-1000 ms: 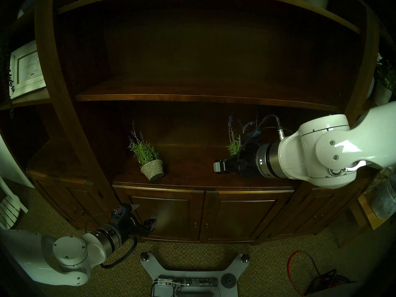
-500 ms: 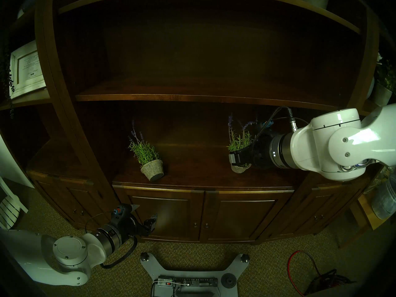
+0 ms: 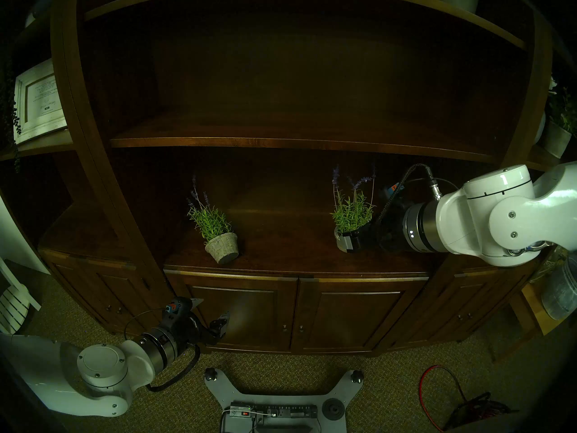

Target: Place the fake decorative plant upright

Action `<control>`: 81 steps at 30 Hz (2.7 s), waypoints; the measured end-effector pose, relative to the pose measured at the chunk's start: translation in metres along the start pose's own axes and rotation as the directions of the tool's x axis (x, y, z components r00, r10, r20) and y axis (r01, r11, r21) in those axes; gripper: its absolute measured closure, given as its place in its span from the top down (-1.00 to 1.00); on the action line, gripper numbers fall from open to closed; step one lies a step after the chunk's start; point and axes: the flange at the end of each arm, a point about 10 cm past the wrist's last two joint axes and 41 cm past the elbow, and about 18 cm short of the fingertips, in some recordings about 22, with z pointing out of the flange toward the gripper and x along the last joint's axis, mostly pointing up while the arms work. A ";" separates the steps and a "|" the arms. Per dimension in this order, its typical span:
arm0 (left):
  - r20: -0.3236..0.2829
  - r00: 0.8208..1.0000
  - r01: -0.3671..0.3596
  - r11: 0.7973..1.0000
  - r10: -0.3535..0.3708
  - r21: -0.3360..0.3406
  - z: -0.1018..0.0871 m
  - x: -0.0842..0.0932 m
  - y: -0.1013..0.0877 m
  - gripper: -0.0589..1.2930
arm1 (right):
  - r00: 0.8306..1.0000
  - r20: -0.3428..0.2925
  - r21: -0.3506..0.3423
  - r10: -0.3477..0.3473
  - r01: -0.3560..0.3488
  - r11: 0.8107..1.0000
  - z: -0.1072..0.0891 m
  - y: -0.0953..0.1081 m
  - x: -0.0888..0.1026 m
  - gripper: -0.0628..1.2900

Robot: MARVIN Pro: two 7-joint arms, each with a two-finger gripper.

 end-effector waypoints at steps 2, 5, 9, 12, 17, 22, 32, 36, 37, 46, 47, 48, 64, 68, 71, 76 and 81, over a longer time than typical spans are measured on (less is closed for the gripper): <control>0.000 1.000 0.000 1.000 0.000 0.000 0.000 0.000 0.000 0.91 | 1.000 0.010 0.020 0.001 -0.001 1.000 0.000 0.000 -0.003 0.88; 0.000 1.000 0.000 1.000 0.000 0.000 0.000 0.000 0.000 0.91 | 1.000 0.027 0.051 0.006 -0.007 0.999 0.001 0.002 -0.010 0.88; 0.001 1.000 0.000 1.000 0.000 0.000 0.000 0.000 0.000 0.91 | 0.999 0.053 0.098 0.012 -0.018 0.995 0.003 0.004 -0.022 0.88; 0.001 1.000 0.000 1.000 0.000 0.000 0.000 0.000 0.000 0.91 | 0.998 0.065 0.127 0.014 -0.022 0.992 0.003 0.005 -0.028 0.88; 0.001 1.000 0.000 1.000 0.000 0.000 0.000 0.000 0.000 0.91 | 0.997 0.070 0.173 0.008 -0.020 0.985 0.003 0.007 -0.037 0.88; 0.002 1.000 0.000 1.000 0.000 0.000 0.000 0.000 0.000 0.91 | 0.998 0.064 0.210 -0.002 -0.012 0.978 0.003 0.008 -0.043 0.88; 0.002 1.000 -0.001 1.000 0.001 -0.001 0.000 0.000 0.000 0.91 | 0.999 0.031 0.292 -0.038 0.028 0.956 -0.002 0.010 -0.053 0.88; 0.002 1.000 0.000 1.000 0.000 -0.001 0.000 0.000 0.000 0.91 | 0.998 0.012 0.323 -0.054 0.047 0.945 -0.004 0.011 -0.056 0.88; 0.002 1.000 0.000 1.000 0.000 -0.001 0.000 0.000 0.000 0.91 | 0.998 0.007 0.331 -0.058 0.052 0.942 -0.005 0.011 -0.057 0.88; 0.002 1.000 0.000 1.000 0.000 -0.001 0.000 0.000 0.000 0.91 | 0.995 -0.042 0.397 -0.095 0.104 0.912 -0.013 0.015 -0.065 0.88; 0.002 1.000 0.000 1.000 0.000 -0.001 0.000 0.000 0.000 0.91 | 0.994 -0.048 0.404 -0.099 0.110 0.908 -0.014 0.015 -0.066 0.88; 0.002 1.000 0.000 1.000 0.000 -0.001 0.000 0.000 0.000 0.91 | 0.993 -0.052 0.408 -0.102 0.115 0.906 -0.015 0.016 -0.067 0.88; 0.001 1.000 0.000 1.000 0.000 -0.001 0.000 0.000 0.000 0.91 | 0.972 -0.186 0.517 -0.145 0.222 0.827 -0.045 0.027 -0.084 0.88; 0.001 1.000 0.000 1.000 0.000 -0.001 0.000 0.000 0.000 0.91 | 0.965 -0.218 0.537 -0.149 0.246 0.807 -0.054 0.030 -0.089 0.88; 0.001 1.000 0.000 1.000 0.000 -0.001 0.000 0.000 0.000 0.91 | 0.959 -0.241 0.549 -0.149 0.261 0.794 -0.061 0.032 -0.093 0.88; 0.000 1.000 0.000 1.000 0.000 -0.001 0.000 0.000 0.000 0.91 | 0.946 -0.291 0.564 -0.144 0.291 0.772 -0.074 0.036 -0.100 0.88; -0.001 1.000 0.001 1.000 -0.001 0.000 0.000 0.000 0.000 0.91 | 0.945 -0.301 0.511 -0.128 0.273 0.815 -0.075 0.044 -0.108 0.88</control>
